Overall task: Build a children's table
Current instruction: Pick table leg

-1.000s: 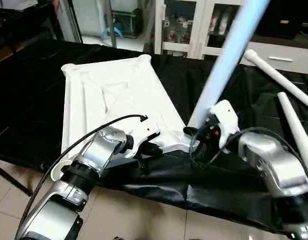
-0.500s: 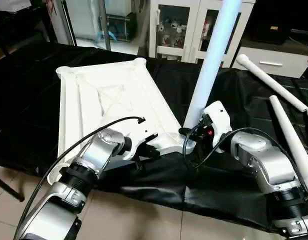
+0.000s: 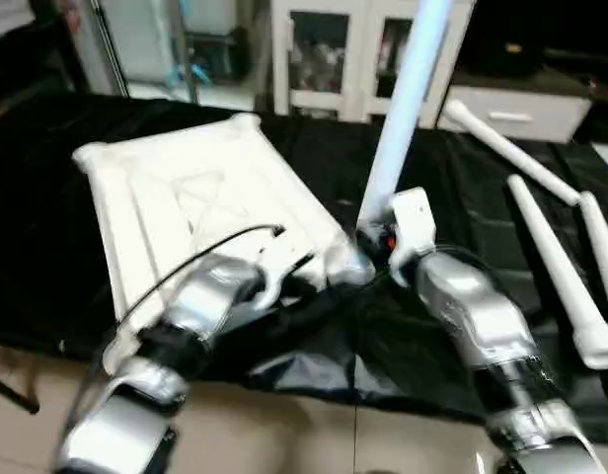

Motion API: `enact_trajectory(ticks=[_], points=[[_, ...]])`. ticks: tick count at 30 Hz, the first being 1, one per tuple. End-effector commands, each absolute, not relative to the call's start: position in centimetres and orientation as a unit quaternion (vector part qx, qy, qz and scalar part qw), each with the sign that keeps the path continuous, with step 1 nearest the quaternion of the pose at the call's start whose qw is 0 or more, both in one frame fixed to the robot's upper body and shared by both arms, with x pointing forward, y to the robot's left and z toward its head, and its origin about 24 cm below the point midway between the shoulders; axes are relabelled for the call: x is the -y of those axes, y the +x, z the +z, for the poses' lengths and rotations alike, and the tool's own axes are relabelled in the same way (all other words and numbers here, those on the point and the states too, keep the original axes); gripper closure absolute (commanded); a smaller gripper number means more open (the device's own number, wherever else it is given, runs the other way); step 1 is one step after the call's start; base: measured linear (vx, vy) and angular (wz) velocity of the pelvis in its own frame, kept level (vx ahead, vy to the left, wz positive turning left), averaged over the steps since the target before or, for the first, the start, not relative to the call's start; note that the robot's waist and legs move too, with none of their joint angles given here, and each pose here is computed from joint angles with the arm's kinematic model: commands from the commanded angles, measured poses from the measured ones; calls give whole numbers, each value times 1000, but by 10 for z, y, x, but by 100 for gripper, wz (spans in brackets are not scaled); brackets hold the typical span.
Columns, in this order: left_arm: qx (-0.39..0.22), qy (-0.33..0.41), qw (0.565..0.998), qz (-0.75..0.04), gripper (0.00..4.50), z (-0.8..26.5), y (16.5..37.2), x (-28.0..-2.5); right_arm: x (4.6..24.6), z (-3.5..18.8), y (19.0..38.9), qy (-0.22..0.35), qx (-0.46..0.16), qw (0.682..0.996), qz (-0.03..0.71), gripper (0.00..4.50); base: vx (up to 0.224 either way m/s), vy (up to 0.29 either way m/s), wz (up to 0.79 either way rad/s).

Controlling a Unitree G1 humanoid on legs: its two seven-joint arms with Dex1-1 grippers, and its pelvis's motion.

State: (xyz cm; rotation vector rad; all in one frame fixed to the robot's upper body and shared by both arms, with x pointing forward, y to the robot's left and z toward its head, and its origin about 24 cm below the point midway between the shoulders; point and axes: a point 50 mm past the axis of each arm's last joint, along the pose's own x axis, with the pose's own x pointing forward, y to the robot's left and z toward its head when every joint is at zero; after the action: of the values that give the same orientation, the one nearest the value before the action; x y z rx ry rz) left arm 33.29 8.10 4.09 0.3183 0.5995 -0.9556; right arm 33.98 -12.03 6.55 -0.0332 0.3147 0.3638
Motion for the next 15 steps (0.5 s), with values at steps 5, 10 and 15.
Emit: enact_trajectory(ticks=[5, 10, 15], points=[[-247, 64, 914, -315, 450, 54, 356, -38, 132, 19, 352, -26, -261, 965, -12, 263, 0, 0, 0], [-231, 50, 934, -269, 450, 61, 363, -29, 127, 20, 358, -22, -262, 964, -49, 264, 0, 0, 0], [-239, 60, 939, -239, 450, 58, 367, -33, 127, 19, 363, -25, -257, 963, -74, 264, 0, 0, 0]])
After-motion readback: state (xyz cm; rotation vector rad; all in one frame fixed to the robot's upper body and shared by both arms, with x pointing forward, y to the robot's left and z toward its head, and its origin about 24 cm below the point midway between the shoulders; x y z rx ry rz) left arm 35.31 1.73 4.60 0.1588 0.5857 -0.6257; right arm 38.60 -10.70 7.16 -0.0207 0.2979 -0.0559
